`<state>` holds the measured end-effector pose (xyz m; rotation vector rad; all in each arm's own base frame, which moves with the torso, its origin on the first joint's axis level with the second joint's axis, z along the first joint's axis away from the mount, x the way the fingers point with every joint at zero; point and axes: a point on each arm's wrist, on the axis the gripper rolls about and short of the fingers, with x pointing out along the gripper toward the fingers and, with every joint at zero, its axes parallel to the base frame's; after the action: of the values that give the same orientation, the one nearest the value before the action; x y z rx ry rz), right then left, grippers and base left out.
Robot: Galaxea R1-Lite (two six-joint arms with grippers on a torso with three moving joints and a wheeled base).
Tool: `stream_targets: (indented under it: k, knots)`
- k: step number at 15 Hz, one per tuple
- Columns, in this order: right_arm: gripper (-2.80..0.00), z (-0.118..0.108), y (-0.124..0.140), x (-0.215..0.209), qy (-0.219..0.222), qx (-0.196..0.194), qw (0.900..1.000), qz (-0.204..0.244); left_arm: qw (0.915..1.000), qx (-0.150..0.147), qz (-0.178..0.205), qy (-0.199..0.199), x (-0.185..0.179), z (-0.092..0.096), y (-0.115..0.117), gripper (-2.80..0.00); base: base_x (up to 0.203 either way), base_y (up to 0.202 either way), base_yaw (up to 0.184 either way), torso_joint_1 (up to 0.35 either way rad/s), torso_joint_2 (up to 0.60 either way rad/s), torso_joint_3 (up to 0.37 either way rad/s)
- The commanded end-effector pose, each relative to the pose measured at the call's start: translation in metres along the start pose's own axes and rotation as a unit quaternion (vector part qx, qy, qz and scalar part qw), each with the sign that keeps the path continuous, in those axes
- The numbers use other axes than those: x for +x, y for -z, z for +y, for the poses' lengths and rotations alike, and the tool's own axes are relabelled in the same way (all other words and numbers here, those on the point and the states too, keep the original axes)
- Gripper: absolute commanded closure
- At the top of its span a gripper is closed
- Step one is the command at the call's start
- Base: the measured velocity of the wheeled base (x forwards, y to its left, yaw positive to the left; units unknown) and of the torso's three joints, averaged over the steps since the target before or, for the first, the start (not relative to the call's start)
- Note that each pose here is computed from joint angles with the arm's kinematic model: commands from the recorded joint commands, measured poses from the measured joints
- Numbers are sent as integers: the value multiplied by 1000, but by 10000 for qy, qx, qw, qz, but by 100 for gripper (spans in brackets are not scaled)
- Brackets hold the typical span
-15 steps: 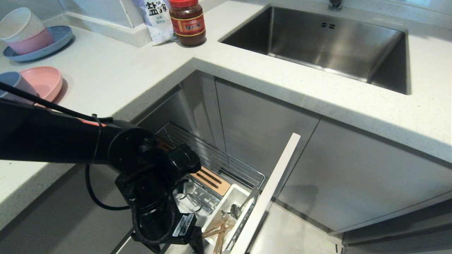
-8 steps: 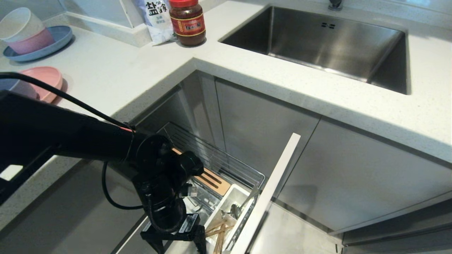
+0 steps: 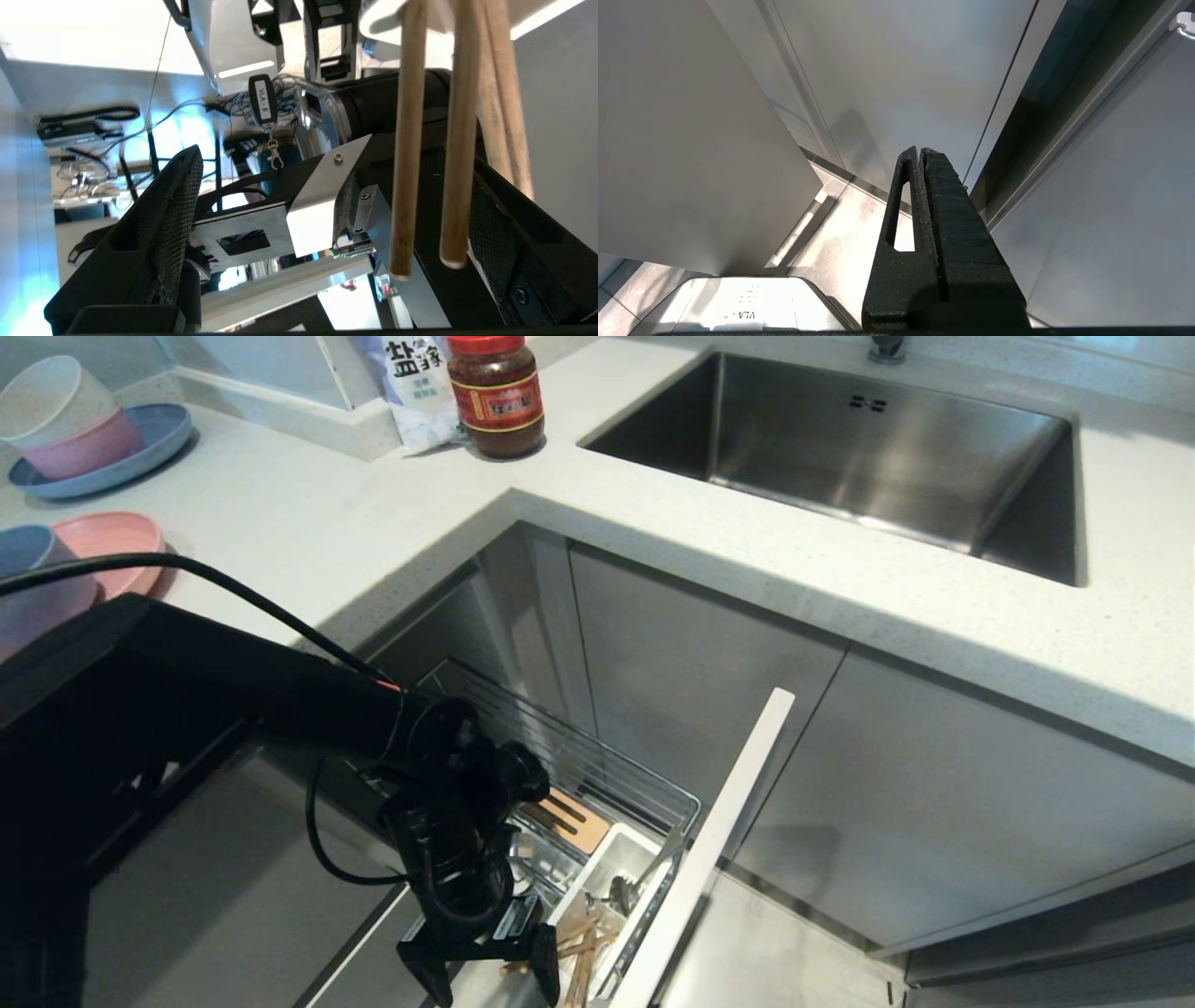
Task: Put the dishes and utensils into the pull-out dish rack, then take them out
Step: Take the chopsticks out of the cupboard
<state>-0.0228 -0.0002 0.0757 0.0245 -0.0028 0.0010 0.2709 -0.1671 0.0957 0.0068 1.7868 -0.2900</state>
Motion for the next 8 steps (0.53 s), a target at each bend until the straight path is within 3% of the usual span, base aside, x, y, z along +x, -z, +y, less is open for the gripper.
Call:
stream_targets:
  k: [1,8]
  knots:
    - [0,0,0,0,3,0,10000,-17,9999,4,163,-46,1,1,-2,-280,0,0,0,0,0,0]
    - [0,0,0,0,-3,0,10000,-10,9999,10,136,101,2,-2,-12,-280,0,0,0,0,0,0]
